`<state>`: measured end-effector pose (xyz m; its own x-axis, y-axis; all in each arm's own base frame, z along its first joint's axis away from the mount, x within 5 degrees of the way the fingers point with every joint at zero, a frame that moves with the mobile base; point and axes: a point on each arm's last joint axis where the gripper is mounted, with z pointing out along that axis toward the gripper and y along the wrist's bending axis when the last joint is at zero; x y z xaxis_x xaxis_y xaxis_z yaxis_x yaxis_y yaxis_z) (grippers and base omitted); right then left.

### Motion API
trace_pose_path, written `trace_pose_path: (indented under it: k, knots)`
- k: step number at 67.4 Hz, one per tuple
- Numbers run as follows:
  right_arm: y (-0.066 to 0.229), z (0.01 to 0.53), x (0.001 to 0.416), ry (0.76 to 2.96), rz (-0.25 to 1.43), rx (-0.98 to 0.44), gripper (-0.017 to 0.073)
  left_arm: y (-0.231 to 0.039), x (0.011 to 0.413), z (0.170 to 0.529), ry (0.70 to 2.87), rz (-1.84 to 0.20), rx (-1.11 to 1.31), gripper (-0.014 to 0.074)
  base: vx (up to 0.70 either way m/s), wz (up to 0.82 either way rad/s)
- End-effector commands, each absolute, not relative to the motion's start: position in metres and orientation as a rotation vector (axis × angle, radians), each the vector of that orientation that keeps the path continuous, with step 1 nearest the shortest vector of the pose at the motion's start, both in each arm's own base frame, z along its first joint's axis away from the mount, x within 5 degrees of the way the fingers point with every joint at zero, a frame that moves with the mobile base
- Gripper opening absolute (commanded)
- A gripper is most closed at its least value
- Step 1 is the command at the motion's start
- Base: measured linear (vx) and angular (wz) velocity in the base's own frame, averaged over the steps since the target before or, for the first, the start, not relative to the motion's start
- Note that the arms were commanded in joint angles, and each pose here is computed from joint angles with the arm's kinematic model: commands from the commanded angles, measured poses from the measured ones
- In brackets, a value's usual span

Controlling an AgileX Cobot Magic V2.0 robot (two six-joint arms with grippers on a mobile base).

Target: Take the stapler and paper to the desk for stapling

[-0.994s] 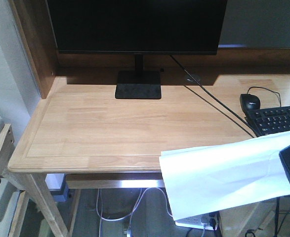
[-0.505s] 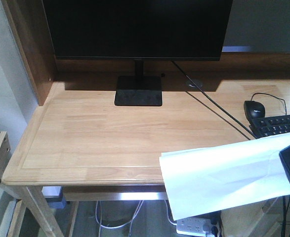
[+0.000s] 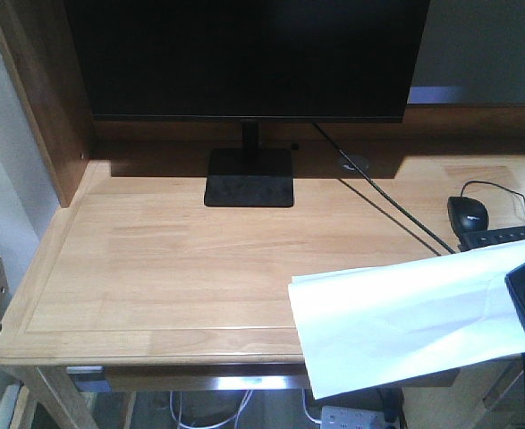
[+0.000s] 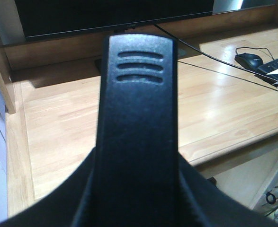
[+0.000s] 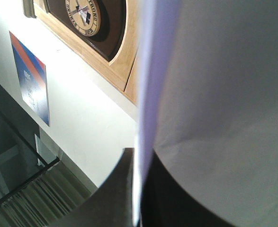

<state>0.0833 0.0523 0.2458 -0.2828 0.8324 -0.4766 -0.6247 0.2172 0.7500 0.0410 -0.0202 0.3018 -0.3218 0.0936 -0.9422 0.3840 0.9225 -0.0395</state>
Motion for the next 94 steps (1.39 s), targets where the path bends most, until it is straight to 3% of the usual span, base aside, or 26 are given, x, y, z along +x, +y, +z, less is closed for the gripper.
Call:
trace_pose_path:
  k: [1, 94]
  knots:
    - [0.051, 0.2436, 0.0788, 1.146, 1.455, 0.22, -0.0005, -0.021, 0.0429, 0.3202, 1.763, -0.33, 0.319, -0.0006, 0.08, 0.0]
    - [0.051, 0.2436, 0.0788, 1.146, 1.455, 0.22, -0.0005, -0.021, 0.0429, 0.3202, 1.763, -0.33, 0.319, -0.0006, 0.02, 0.0]
